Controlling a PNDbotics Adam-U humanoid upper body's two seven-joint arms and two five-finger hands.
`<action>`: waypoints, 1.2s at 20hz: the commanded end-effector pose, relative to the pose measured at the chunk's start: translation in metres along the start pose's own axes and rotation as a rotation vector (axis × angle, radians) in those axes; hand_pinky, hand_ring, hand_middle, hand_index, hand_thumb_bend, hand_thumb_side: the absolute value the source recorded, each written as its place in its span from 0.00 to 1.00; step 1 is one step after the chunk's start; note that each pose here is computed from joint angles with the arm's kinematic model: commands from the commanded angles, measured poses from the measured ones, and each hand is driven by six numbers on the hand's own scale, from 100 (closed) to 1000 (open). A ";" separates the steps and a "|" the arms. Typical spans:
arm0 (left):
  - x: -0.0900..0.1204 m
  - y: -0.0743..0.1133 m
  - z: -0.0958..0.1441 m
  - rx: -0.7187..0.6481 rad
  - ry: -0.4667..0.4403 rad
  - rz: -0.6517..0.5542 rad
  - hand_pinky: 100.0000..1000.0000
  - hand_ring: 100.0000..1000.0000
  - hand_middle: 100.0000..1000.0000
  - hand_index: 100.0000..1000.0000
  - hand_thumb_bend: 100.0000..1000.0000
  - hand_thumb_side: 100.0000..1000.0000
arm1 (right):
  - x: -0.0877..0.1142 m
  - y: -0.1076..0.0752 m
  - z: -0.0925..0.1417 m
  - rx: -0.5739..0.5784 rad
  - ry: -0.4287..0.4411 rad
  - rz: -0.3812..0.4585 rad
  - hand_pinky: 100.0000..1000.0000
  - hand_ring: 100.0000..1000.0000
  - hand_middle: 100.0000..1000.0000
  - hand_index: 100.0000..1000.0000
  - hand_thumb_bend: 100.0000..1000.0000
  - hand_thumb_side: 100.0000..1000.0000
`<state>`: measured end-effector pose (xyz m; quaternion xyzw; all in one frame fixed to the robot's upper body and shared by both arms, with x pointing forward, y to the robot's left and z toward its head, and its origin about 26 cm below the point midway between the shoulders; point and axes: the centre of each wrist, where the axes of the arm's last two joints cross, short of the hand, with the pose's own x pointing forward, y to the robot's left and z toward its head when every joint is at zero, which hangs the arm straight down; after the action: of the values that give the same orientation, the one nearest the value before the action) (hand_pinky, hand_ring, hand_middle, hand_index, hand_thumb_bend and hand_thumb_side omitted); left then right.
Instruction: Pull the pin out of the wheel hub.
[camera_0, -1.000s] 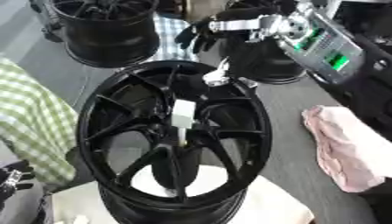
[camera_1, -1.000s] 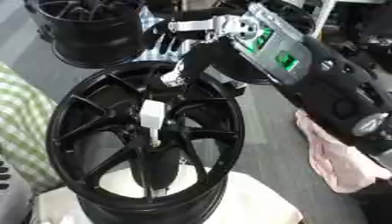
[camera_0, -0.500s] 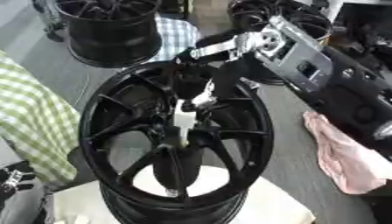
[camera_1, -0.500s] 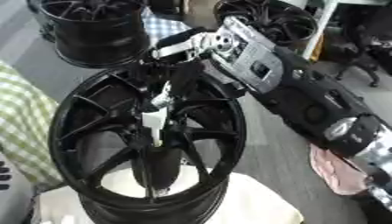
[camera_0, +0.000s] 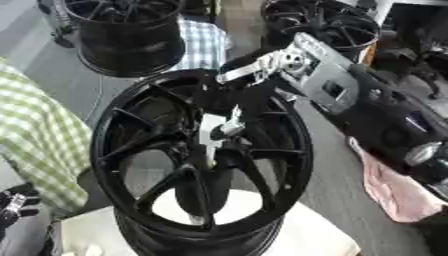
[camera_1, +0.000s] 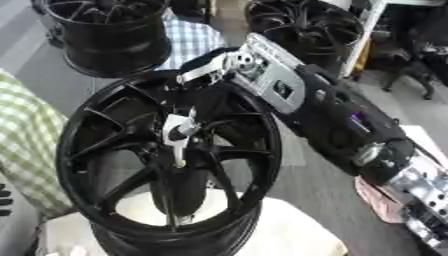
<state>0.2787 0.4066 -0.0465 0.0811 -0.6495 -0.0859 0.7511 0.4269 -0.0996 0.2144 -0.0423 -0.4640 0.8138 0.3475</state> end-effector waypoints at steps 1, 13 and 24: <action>0.012 0.008 -0.004 0.000 -0.031 -0.030 0.67 0.70 0.64 0.77 0.35 0.61 | -0.004 -0.007 0.004 -0.014 0.030 0.044 0.82 0.83 0.83 0.94 0.36 0.45; 0.012 0.007 -0.004 -0.006 -0.033 -0.032 0.67 0.70 0.64 0.77 0.35 0.61 | -0.011 0.002 -0.011 0.019 0.053 0.073 0.76 0.77 0.74 0.88 0.34 0.45; 0.013 0.007 -0.004 -0.010 -0.034 -0.033 0.67 0.70 0.64 0.78 0.35 0.62 | -0.002 -0.005 -0.009 -0.008 0.035 0.114 0.65 0.64 0.55 0.70 0.29 0.40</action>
<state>0.2788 0.4063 -0.0464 0.0784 -0.6497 -0.0891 0.7509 0.4349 -0.0924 0.1956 -0.0712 -0.4441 0.8334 0.3212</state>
